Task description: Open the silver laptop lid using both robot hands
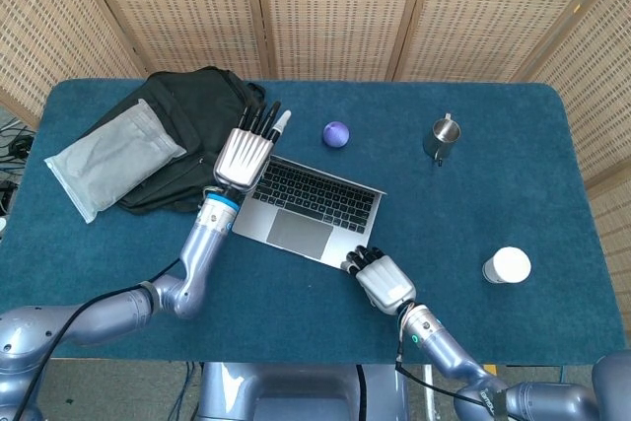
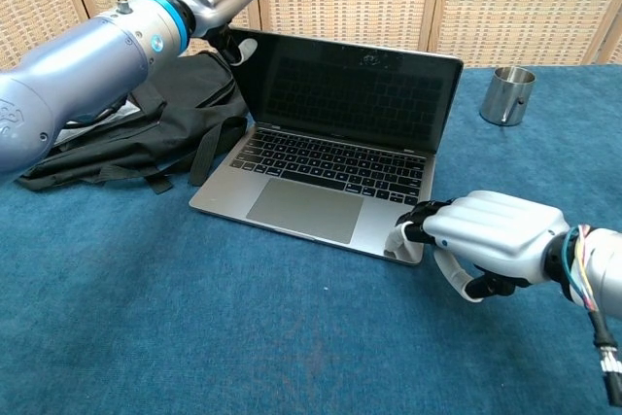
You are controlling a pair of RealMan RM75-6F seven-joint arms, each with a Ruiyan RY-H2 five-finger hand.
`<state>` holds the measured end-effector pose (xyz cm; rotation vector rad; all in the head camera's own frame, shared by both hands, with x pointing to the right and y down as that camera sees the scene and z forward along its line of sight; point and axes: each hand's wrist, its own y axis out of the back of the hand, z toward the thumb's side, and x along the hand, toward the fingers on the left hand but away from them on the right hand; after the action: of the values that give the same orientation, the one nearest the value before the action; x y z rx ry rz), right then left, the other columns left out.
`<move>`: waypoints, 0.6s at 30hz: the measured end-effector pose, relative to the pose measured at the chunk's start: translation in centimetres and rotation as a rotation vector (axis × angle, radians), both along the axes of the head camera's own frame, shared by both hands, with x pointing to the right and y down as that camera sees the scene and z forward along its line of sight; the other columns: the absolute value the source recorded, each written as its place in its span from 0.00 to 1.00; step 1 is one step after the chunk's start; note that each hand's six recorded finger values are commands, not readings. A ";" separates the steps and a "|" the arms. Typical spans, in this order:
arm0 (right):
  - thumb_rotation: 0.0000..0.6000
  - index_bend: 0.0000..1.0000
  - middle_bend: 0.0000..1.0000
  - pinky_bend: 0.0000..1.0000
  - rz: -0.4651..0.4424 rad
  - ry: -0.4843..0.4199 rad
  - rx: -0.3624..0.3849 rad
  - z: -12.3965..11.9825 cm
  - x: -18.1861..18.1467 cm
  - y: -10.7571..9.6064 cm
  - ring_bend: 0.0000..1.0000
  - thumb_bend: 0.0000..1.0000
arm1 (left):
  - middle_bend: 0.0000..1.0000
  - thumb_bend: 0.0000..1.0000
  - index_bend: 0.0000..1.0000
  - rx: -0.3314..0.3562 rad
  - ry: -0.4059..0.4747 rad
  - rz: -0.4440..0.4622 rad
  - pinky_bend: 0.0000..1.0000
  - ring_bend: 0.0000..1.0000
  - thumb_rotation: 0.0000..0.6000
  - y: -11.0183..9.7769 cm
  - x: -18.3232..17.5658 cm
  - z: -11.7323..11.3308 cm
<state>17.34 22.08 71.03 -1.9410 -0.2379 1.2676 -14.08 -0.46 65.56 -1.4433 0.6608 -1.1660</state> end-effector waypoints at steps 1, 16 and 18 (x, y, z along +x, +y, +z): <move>1.00 0.18 0.17 0.19 -0.001 0.000 0.001 0.0 0.0 0.0 0.10 0.93 | 0.00 0.50 0.00 0.000 0.001 -0.005 0.00 0.00 1.00 -0.1 -0.1 0.0; 1.00 0.18 0.17 0.19 -0.005 0.006 0.021 -0.2 0.2 -0.5 0.10 0.93 | 0.00 0.50 0.00 0.015 0.004 -0.075 0.00 0.00 1.00 -3.2 -0.4 -0.7; 1.00 0.18 0.17 0.19 -0.005 0.008 0.022 -0.2 0.3 -0.6 0.10 0.93 | 0.00 0.50 0.00 0.012 0.011 -0.087 0.00 0.00 1.00 -3.6 -0.4 -0.7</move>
<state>17.60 21.53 70.81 -1.9163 -0.2425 1.2644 -14.48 -4.02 64.88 -1.4235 0.7438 -1.2204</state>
